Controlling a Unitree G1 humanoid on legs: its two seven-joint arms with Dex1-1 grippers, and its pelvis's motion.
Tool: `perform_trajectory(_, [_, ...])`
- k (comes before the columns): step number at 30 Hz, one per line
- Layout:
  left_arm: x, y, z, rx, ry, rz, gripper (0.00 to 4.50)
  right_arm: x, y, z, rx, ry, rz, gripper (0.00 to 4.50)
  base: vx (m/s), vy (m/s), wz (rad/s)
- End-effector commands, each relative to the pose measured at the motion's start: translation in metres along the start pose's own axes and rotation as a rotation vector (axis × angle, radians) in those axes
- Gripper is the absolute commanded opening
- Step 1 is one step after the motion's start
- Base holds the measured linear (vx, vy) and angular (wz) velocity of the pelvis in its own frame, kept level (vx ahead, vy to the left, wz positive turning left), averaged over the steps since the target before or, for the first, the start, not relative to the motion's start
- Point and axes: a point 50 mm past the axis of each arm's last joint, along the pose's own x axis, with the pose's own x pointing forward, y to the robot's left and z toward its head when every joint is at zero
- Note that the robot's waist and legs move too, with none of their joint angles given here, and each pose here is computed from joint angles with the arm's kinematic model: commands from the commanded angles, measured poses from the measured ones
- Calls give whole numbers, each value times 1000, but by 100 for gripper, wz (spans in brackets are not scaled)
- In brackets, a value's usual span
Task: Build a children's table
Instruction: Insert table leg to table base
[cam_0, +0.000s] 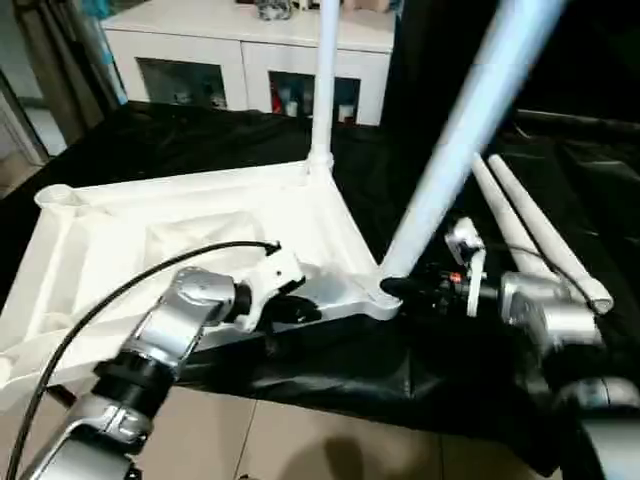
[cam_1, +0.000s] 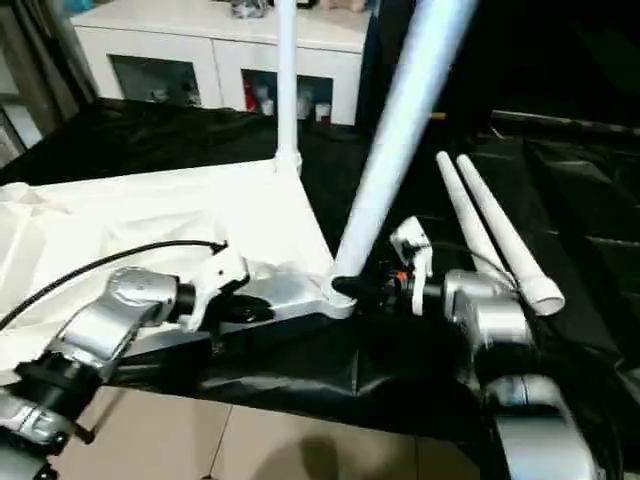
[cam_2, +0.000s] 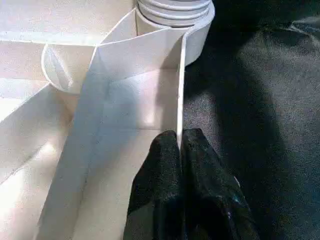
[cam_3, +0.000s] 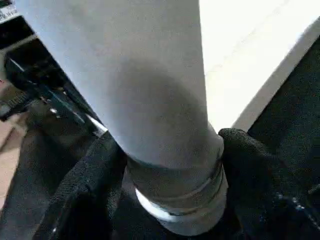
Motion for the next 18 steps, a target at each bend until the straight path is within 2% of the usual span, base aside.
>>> perform_trajectory(1, [-9,14,15,40,-35,102,0,0,5,-26,45,105,-7,258,0,0,0])
perform_trajectory(3, [-9,14,15,40,-34,99,0,1,7,-27,41,105,-6,258,0,0,0])
perform_trajectory(8, [-8,9,15,61,-28,29,0,10,15,-25,10,174,42,258,0,0,0])
perform_trajectory(15, [-7,-10,15,94,-43,-143,0,20,14,-13,75,178,115,258,0,0,0])
perform_trajectory(18, [-7,-12,14,102,-41,-161,0,17,16,-15,86,234,193,258,0,0,0])
